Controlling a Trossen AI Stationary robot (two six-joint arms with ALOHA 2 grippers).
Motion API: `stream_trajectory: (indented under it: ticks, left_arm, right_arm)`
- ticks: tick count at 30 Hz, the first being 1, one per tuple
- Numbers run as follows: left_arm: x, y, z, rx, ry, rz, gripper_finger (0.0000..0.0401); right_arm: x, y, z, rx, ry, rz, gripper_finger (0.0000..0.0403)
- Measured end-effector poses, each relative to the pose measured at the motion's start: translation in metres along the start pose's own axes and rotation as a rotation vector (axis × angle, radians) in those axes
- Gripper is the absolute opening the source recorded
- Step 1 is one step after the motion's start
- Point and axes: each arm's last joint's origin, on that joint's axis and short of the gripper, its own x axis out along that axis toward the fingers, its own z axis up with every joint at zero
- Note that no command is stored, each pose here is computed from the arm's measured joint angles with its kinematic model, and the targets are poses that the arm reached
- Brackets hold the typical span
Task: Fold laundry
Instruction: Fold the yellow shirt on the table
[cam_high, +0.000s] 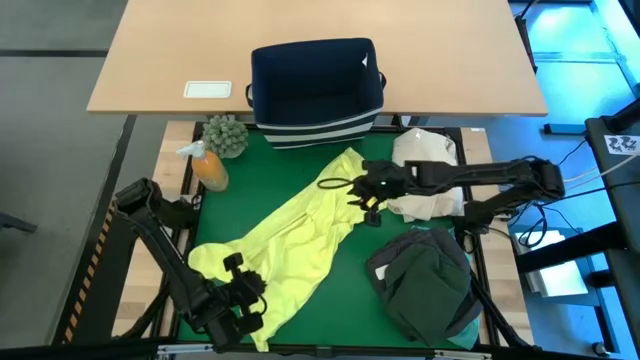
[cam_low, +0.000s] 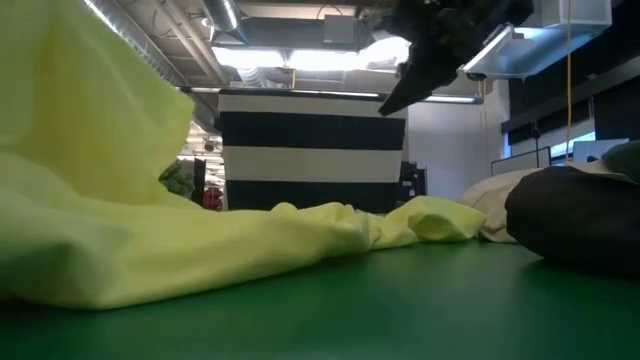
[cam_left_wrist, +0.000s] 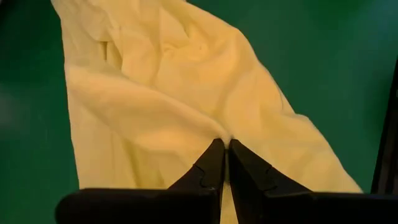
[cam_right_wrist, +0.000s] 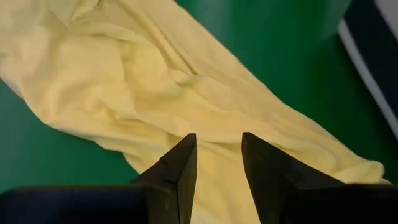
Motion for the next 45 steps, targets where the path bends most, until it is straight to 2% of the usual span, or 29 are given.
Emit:
stream_trajectory:
  ticks: [6, 13, 18, 23, 33, 36, 45]
  left_arm:
    - [-0.002, 0.000, -0.002, 0.003, -0.021, 0.010, 0.0015]
    - [-0.002, 0.006, -0.004, 0.002, 0.003, 0.061, 0.0015]
    - [-0.002, 0.010, -0.005, 0.003, 0.023, 0.085, 0.0015]
    - [-0.002, 0.013, -0.006, 0.022, 0.030, 0.110, 0.0015]
    - [-0.007, 0.034, -0.011, -0.011, 0.126, 0.295, 0.0015]
    - [-0.008, 0.040, -0.011, -0.016, 0.148, 0.348, 0.0015]
    - [0.003, 0.045, -0.002, -0.011, 0.254, 0.374, 0.0015]
  right_arm:
    - [-0.013, 0.002, -0.015, -0.006, -0.117, -0.009, 0.0127]
    - [-0.009, 0.004, -0.029, -0.008, -0.071, -0.001, 0.0127]
    - [-0.005, 0.008, -0.041, -0.007, -0.019, 0.086, 0.0127]
    - [-0.001, 0.010, -0.056, -0.002, 0.048, 0.107, 0.0127]
    - [0.006, 0.003, -0.065, -0.016, 0.114, -0.148, 0.0127]
    - [0.011, 0.003, -0.067, -0.040, 0.139, -0.168, 0.0127]
    - [0.031, 0.003, -0.076, -0.051, 0.229, -0.165, 0.0127]
